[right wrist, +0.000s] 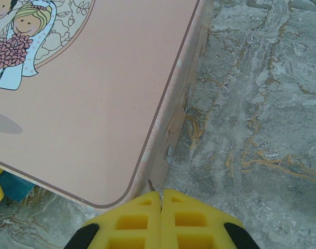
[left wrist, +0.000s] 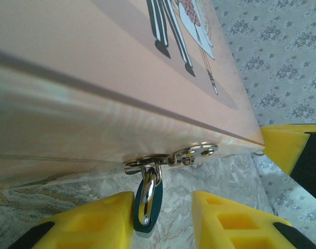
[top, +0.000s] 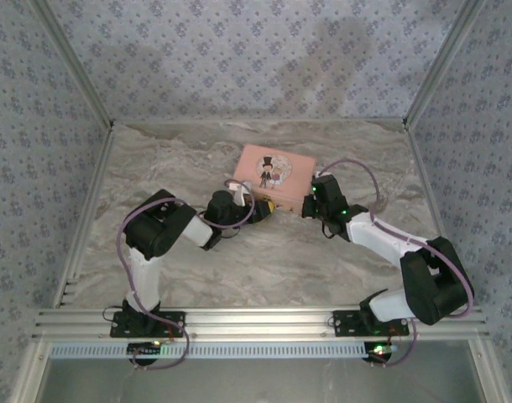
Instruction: Unlock a padlock with a key
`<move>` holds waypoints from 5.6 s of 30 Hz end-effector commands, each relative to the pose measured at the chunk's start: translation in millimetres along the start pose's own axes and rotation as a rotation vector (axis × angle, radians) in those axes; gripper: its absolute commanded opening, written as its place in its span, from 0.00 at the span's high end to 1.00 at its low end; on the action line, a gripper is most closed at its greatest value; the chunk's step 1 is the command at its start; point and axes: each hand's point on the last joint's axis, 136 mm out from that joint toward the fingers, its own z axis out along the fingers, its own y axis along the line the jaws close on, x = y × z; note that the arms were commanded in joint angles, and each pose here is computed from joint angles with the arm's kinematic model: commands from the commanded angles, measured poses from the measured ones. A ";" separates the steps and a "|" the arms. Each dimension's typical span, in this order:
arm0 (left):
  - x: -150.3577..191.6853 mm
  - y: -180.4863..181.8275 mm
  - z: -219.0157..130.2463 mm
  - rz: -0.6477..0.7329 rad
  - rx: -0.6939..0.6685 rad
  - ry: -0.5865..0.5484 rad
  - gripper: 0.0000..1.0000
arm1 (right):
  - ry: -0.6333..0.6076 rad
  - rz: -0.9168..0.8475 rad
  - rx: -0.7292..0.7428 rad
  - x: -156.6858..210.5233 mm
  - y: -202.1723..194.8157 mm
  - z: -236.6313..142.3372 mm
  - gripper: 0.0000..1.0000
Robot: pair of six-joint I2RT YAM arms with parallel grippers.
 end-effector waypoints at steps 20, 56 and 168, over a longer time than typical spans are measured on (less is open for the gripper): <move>51.4 59.0 0.2 -0.186 -0.182 0.121 0.66 | -0.006 -0.008 -0.021 2.1 6.9 0.9 1.00; 32.2 65.5 -32.7 -0.144 -0.184 0.019 0.51 | -0.025 -0.034 -0.097 1.2 25.4 -1.6 1.00; 23.1 14.2 48.7 -0.029 0.058 0.197 0.51 | -0.106 -0.034 -0.039 -33.9 -0.5 -29.6 1.00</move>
